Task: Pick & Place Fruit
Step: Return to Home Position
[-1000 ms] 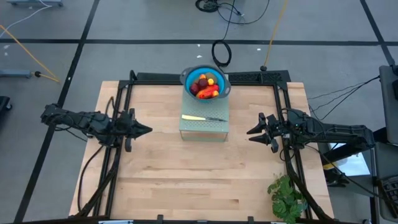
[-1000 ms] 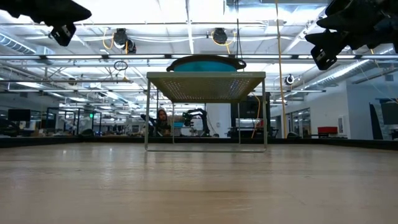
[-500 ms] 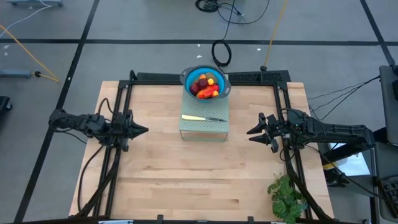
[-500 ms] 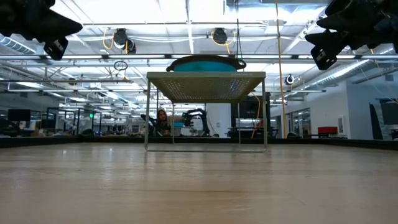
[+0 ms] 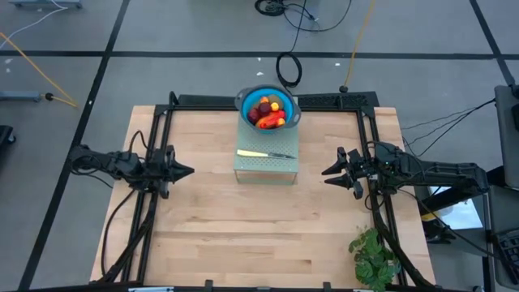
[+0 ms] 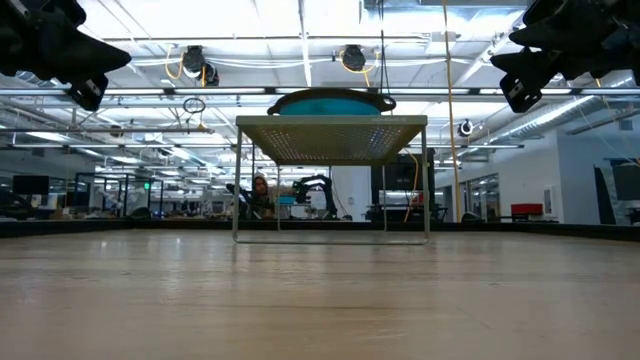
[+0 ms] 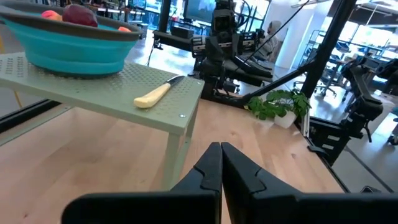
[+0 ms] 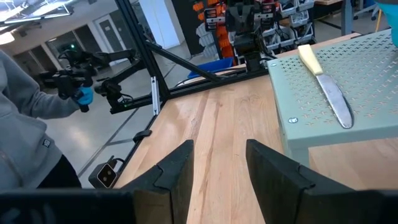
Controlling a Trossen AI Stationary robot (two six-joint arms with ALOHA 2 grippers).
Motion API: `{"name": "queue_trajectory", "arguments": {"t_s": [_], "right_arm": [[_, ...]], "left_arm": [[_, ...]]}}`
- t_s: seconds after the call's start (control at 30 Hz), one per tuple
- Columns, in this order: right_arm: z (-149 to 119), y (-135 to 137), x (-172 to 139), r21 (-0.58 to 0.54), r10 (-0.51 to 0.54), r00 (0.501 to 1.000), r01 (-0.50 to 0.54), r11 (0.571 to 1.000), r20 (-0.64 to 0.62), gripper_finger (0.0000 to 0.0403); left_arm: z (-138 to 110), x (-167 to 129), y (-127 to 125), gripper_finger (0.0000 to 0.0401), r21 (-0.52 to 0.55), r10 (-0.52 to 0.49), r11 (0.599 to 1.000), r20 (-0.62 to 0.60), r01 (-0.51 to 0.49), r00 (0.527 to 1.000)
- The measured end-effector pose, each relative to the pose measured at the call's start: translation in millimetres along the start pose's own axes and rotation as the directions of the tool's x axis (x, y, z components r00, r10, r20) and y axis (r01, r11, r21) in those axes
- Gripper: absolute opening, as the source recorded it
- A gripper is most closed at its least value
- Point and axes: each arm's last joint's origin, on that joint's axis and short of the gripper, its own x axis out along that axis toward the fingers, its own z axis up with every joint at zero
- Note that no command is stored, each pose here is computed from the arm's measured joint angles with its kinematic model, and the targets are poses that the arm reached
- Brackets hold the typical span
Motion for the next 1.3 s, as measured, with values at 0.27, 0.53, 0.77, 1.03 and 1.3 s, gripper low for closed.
{"name": "queue_trajectory", "arguments": {"t_s": [0.27,0.53,0.77,1.03,1.3], "right_arm": [[0.0,0.0,0.0,0.000,-0.001,1.000,0.001,1.000,0.000,0.0139],[0.0,0.0,0.0,-0.001,0.000,1.000,0.000,1.000,0.000,0.0139],[0.3,0.3,-0.5,-0.060,0.001,1.000,-0.001,0.998,0.004,0.0139],[-12.8,-7.3,1.8,-0.103,-0.078,0.996,0.081,0.991,0.031,0.0139],[-43.0,-16.5,2.2,-0.101,-0.027,0.986,0.044,0.994,0.165,0.0139]], "left_arm": [[-19.8,11.0,0.6,0.0003,0.002,-0.037,0.999,0.032,0.037,0.999],[-36.8,17.9,1.6,0.0007,-0.026,-0.080,0.996,0.041,0.081,0.996],[-36.9,17.9,1.4,0.0010,-0.026,-0.086,0.996,0.040,0.087,0.995],[-37.0,17.9,1.4,0.0002,-0.045,-0.087,0.995,0.039,0.088,0.995],[-37.3,17.9,0.8,0.0014,-0.066,-0.110,0.992,0.031,0.112,0.993]]}}
